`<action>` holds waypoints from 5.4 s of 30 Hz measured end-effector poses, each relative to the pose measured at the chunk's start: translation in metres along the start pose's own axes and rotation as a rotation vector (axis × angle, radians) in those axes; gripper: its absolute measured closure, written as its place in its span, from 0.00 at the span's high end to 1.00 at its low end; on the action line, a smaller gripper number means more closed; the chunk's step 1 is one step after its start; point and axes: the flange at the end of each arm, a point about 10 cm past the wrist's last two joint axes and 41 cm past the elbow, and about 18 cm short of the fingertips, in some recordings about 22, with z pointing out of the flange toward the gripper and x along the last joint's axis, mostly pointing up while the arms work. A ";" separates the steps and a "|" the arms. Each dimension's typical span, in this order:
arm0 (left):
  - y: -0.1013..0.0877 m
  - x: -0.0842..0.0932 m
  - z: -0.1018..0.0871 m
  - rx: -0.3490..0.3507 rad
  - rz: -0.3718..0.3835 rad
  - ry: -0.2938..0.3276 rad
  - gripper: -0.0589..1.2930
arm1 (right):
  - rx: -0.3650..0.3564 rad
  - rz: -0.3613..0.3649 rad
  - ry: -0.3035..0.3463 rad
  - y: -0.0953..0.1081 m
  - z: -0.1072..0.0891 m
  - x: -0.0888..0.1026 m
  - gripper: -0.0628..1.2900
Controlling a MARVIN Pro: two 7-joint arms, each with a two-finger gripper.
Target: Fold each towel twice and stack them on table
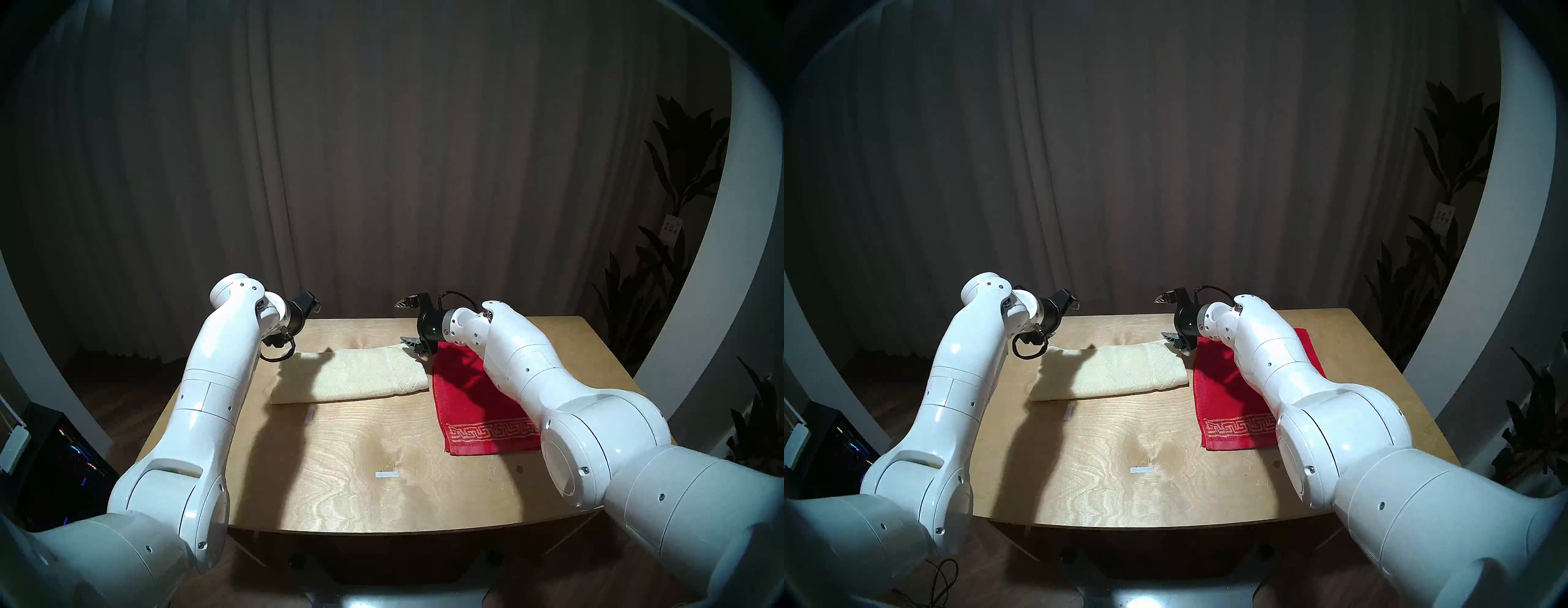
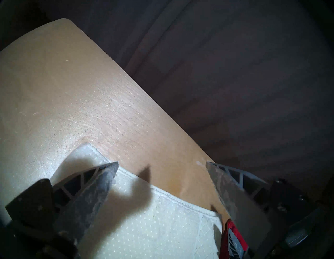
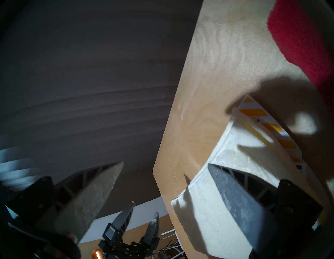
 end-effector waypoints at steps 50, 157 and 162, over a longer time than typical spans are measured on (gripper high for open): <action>-0.050 -0.110 -0.059 -0.212 -0.086 -0.061 0.93 | -0.120 -0.359 -0.050 0.029 -0.052 0.024 0.95; -0.118 -0.116 -0.016 -0.061 -0.291 0.272 0.93 | 0.346 -1.095 0.648 0.010 -0.153 -0.082 0.95; -0.116 -0.113 -0.009 -0.070 -0.267 0.246 0.93 | 0.337 -1.095 0.667 0.008 -0.150 -0.083 0.95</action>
